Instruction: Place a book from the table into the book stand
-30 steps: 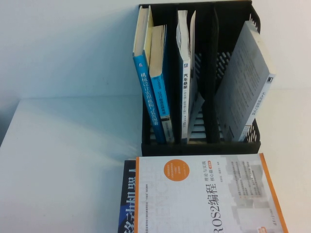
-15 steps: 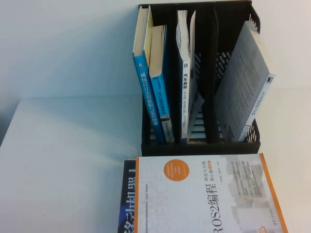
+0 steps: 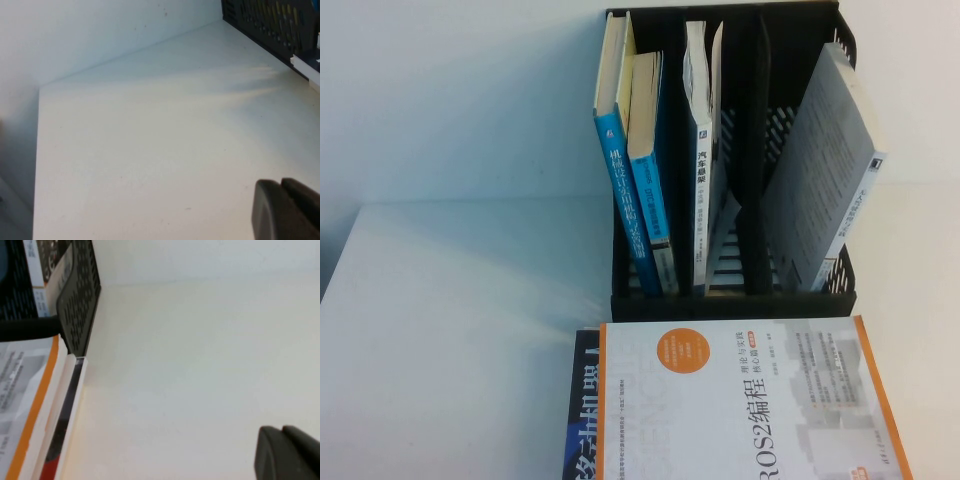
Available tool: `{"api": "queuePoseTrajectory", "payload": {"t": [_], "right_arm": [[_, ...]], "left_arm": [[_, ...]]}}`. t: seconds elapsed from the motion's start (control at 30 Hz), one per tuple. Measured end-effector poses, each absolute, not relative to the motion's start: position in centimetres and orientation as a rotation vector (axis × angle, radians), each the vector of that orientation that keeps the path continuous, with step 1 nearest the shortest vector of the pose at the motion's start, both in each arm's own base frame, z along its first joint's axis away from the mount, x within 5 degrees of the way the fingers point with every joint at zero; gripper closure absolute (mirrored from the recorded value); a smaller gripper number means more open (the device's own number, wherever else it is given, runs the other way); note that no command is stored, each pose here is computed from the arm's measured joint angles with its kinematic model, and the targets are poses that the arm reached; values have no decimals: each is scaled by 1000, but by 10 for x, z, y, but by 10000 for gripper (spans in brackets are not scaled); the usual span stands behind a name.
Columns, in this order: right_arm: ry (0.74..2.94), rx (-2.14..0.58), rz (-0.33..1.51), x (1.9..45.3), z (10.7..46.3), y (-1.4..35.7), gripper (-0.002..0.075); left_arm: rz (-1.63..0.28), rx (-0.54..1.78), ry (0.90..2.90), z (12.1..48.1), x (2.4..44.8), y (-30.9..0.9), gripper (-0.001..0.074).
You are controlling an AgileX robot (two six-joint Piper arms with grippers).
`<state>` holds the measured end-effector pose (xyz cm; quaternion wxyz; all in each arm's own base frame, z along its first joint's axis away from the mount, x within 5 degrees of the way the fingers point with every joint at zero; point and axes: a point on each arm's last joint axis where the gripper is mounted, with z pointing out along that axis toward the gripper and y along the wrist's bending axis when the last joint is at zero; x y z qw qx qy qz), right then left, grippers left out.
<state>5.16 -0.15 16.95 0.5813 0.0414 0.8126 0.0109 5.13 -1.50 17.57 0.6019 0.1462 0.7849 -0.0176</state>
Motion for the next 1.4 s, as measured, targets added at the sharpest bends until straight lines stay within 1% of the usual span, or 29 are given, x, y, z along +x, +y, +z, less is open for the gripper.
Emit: {"api": "queuePoseTrajectory", "payload": {"t": [0.23, 1.4], "right_arm": [[1911, 60, -4, 51, 170, -2, 729], [1912, 56, -7, 51, 170, -2, 729]], "left_arm": [[-41, 339, 1818, 176, 51, -15, 739], [-40, 339, 1818, 176, 51, -15, 739]]}}
